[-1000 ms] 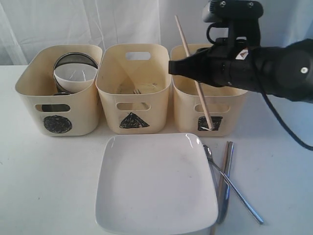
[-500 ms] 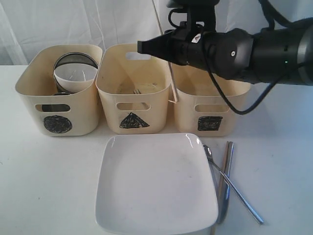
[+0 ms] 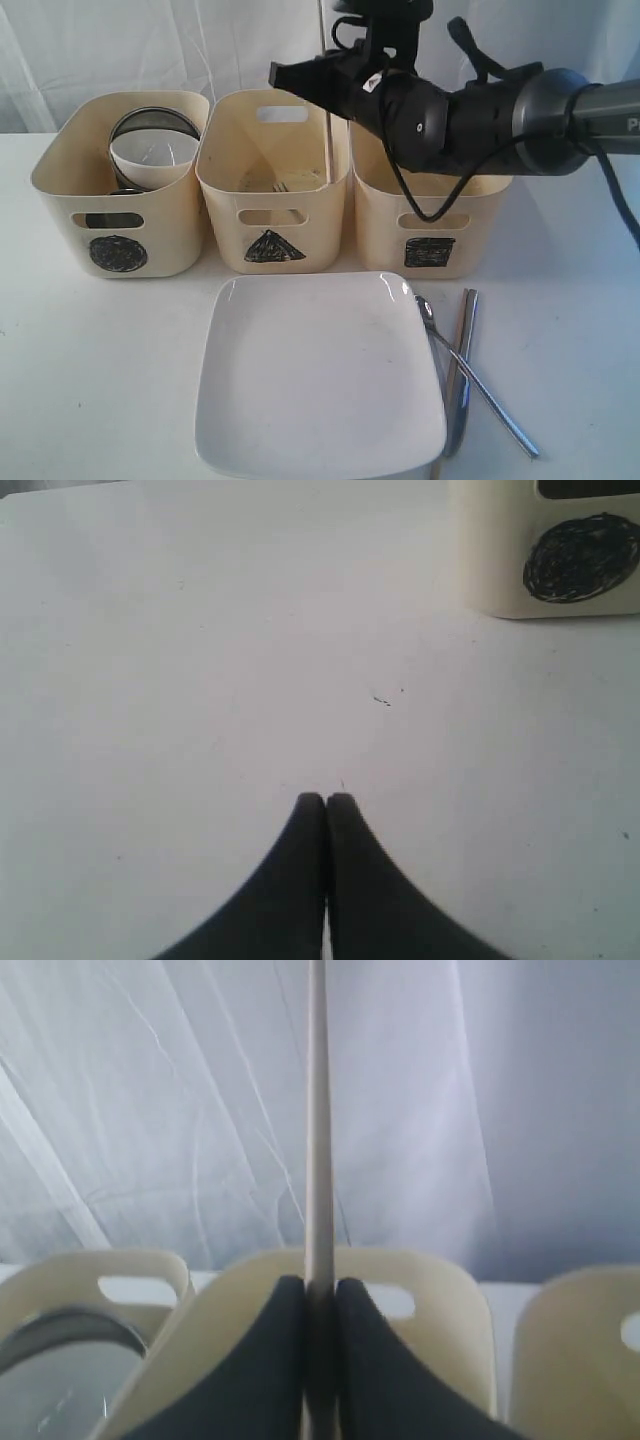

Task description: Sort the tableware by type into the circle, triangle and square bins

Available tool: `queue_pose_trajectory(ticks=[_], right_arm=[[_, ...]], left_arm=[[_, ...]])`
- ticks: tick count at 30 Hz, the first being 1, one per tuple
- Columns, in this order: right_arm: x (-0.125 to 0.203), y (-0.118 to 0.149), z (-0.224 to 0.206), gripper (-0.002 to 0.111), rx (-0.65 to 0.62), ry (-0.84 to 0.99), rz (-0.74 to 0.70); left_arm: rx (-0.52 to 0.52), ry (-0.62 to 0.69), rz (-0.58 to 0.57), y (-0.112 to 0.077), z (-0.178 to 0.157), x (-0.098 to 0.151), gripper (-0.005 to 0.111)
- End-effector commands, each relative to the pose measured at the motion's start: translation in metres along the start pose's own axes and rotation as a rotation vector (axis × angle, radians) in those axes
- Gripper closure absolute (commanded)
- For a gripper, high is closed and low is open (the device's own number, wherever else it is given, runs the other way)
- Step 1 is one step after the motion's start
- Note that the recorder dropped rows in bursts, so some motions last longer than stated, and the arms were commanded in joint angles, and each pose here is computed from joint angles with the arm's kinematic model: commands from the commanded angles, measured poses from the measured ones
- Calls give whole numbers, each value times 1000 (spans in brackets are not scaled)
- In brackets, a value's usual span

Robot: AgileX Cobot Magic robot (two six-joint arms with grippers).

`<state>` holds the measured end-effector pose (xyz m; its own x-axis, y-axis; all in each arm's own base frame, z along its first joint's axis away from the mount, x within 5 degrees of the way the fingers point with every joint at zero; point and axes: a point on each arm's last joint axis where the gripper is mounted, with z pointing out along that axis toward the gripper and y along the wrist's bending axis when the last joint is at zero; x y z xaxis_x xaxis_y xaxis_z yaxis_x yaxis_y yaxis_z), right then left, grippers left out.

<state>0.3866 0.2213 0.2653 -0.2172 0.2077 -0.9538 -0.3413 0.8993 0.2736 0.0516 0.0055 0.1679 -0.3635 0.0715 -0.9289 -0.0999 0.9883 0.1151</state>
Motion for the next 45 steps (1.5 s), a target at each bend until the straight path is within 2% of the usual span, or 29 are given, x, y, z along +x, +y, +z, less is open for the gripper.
queue_pose_trajectory(ticks=[1, 12, 17, 19, 22, 23, 25, 26, 29, 33, 39, 45], right_arm=[[-11, 8, 9, 108, -54, -81, -88], [29, 3, 34, 108, -65, 6, -147], [42, 1, 36, 106, -59, 93, -95], [44, 2, 35, 97, -71, 115, -125], [47, 2, 35, 73, -85, 147, -168], [47, 2, 35, 60, -84, 149, -166], [47, 2, 35, 42, -84, 151, -166], [40, 4, 32, 37, -86, 143, -147], [21, 8, 21, 40, -89, 158, -158], [-32, 7, -15, 47, -83, 224, -255], [-114, 10, -111, 50, -77, 324, -259], [-162, 19, -205, 50, -106, 311, -270]], left_arm=[[9, -3, -11, -1, 0, 1, 107], [9, -3, -11, -1, 0, 1, 107], [9, -3, -11, -1, 0, 1, 107], [9, -3, -11, -1, 0, 1, 107], [9, -3, -11, -1, 0, 1, 107], [9, -3, -11, -1, 0, 1, 107], [9, -3, -11, -1, 0, 1, 107], [9, -3, -11, -1, 0, 1, 107], [9, -3, -11, -1, 0, 1, 107], [9, -3, -11, -1, 0, 1, 107], [9, -3, -11, -1, 0, 1, 107], [9, -3, -11, -1, 0, 1, 107]])
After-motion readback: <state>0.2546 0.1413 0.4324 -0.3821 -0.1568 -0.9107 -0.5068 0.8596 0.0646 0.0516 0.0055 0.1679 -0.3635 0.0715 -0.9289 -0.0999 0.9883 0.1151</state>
